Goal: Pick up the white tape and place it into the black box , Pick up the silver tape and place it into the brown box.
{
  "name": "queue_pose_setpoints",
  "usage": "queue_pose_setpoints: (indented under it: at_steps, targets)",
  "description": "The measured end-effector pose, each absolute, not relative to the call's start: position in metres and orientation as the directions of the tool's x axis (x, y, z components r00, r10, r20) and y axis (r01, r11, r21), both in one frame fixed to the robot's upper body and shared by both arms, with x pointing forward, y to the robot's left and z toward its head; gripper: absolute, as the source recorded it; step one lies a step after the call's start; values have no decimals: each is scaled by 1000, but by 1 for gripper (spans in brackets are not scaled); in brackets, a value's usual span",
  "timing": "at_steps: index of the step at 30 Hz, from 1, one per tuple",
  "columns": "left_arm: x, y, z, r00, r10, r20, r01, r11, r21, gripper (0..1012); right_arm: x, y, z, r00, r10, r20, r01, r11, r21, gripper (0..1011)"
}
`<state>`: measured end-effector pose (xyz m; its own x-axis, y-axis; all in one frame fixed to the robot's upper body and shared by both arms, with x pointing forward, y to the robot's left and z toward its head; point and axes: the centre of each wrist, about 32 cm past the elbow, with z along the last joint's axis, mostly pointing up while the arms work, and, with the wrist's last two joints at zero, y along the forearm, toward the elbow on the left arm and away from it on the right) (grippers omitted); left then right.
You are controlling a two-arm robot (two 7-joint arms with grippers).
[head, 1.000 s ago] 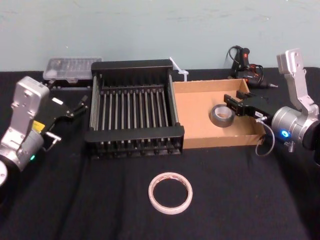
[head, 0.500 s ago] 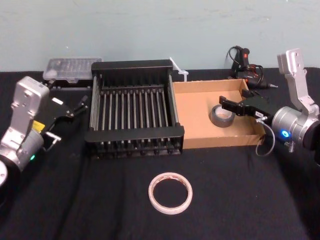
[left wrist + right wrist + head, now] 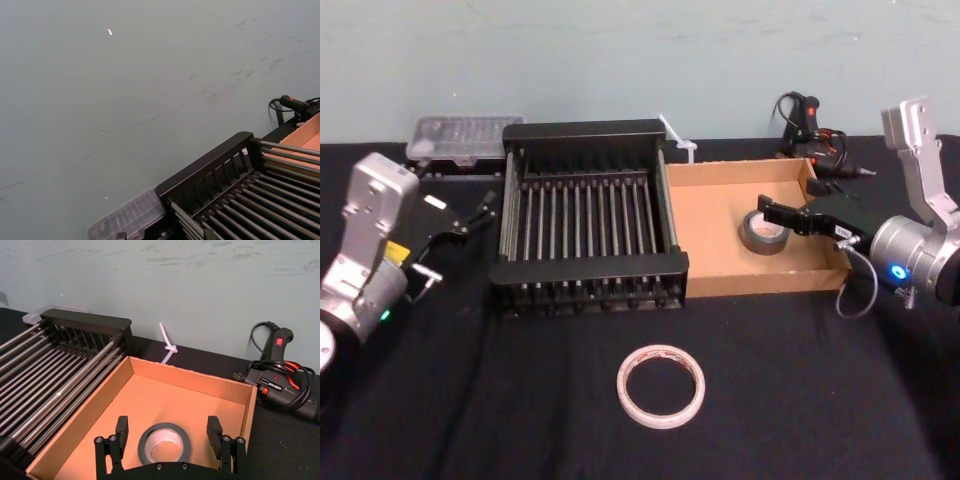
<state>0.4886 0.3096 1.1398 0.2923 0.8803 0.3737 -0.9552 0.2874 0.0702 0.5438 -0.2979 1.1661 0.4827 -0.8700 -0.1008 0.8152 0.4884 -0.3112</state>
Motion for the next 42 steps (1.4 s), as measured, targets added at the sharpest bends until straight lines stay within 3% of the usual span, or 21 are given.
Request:
queue_pose_setpoints:
  at_steps: [22, 42]
  targets:
    - [489, 310, 1140, 292, 880, 374, -955, 287, 70, 1001, 506, -305, 1185, 544, -833, -103, 769, 544, -336, 1002]
    - [489, 310, 1140, 292, 880, 374, -955, 287, 70, 1001, 470, -312, 1189, 609, -786, -105, 717, 602, -351, 1002]
